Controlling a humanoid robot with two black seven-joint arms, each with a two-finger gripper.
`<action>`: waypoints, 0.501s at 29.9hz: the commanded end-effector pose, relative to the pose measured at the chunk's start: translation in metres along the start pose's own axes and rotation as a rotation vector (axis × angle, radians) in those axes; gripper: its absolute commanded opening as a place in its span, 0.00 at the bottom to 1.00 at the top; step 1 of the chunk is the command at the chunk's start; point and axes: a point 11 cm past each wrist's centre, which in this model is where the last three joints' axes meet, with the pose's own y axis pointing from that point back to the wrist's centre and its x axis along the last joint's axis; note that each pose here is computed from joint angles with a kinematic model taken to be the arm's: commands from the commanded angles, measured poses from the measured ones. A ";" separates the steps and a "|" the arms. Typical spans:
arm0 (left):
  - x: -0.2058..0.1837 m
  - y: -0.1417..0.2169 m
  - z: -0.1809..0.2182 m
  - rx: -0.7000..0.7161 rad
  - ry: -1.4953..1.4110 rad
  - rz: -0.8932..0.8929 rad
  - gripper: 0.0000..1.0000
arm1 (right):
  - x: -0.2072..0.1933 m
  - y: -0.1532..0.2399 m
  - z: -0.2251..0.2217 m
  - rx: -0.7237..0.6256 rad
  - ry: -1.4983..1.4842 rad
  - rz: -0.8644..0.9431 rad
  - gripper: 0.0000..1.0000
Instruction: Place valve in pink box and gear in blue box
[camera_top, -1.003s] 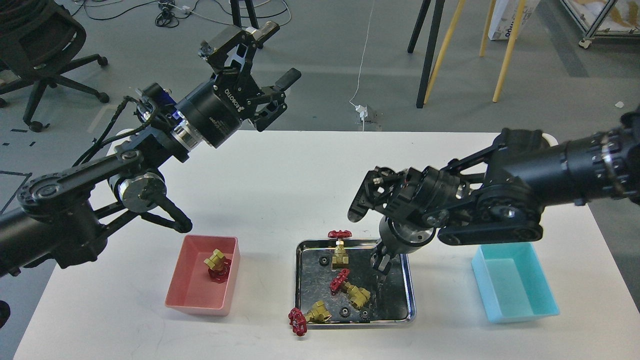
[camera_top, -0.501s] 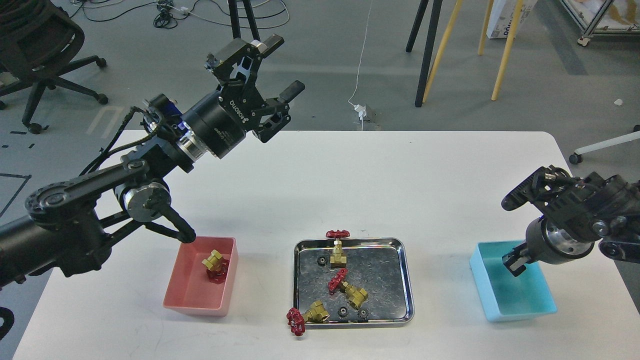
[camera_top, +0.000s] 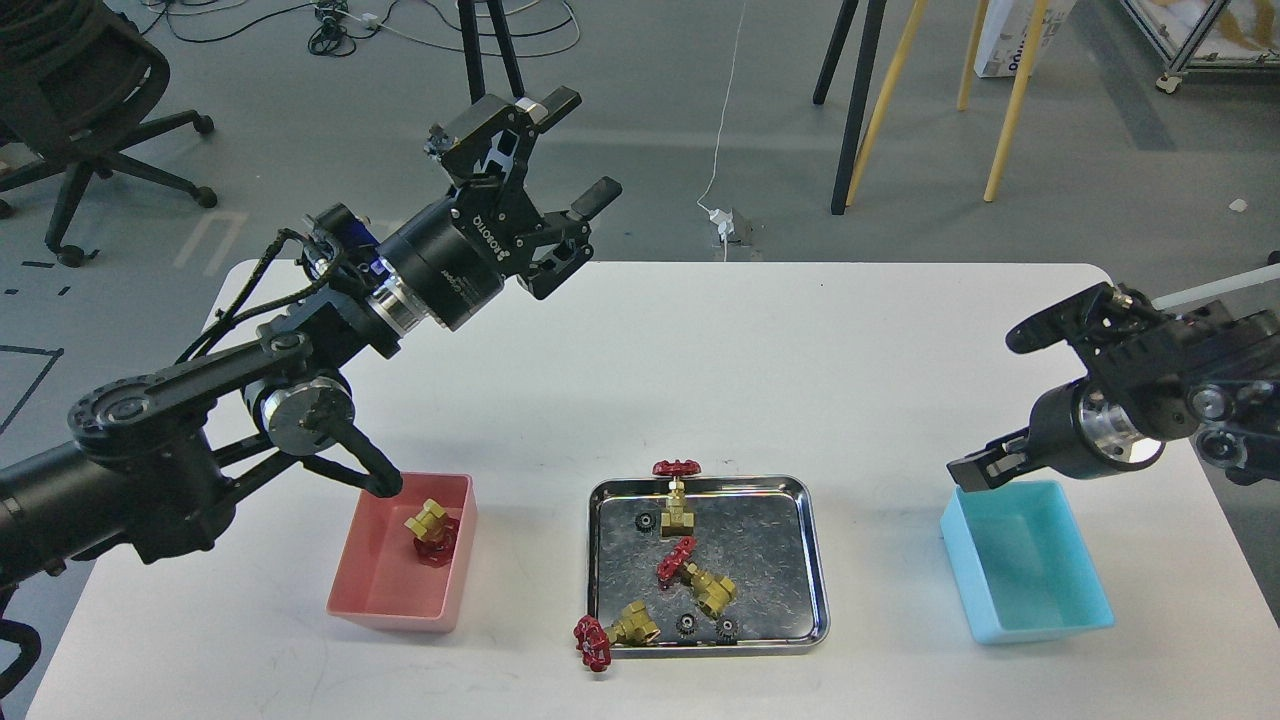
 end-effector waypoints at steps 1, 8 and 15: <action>0.020 0.003 0.008 -0.007 -0.038 0.040 0.84 | 0.061 0.032 0.006 0.169 -0.363 0.195 1.00; 0.109 0.027 0.070 -0.199 -0.033 0.200 0.84 | 0.142 0.079 0.010 0.932 -1.118 0.486 1.00; 0.162 0.029 0.068 -0.287 0.033 0.432 0.85 | 0.141 0.039 0.061 1.167 -1.428 0.768 1.00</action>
